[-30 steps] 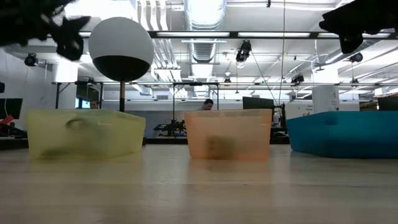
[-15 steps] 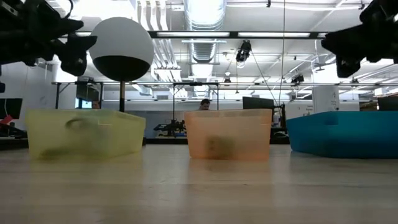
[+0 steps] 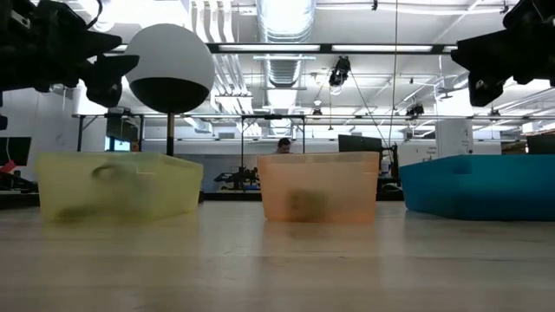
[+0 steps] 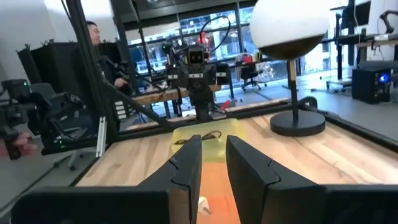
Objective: Pick and place items into bin
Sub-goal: Return to Home Position
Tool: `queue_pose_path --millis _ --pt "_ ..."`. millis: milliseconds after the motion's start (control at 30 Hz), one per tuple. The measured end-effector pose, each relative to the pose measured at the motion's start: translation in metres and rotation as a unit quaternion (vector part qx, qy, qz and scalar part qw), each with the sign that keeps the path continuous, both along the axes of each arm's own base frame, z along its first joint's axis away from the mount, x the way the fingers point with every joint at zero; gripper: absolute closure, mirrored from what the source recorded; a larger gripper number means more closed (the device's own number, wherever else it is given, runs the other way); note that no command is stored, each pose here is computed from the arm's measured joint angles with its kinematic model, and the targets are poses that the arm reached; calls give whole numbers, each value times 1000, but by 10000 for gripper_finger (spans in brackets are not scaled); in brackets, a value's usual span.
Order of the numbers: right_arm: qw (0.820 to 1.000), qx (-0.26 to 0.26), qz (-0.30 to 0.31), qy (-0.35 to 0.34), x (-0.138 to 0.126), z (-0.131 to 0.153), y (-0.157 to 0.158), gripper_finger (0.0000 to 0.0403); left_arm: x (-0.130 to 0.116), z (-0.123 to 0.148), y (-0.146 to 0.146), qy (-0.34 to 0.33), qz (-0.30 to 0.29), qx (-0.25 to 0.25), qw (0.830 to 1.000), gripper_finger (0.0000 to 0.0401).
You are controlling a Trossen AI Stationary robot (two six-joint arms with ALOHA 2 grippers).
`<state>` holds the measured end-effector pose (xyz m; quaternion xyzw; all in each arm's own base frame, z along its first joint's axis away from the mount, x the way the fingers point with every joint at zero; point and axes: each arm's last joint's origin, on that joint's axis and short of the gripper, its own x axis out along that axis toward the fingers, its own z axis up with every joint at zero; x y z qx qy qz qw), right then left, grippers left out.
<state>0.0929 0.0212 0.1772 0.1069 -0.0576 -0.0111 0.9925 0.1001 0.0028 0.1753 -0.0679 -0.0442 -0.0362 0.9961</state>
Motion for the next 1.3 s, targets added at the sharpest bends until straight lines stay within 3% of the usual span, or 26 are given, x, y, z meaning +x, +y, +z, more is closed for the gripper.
queue_pose_path --millis 1067,1300 --pt "1000 -2 0 10 1 -2 0 339 2 -2 0 11 -1 -3 1000 221" --pt "997 -58 52 16 2 -4 -5 339 2 -2 0 12 -2 -3 1000 221"
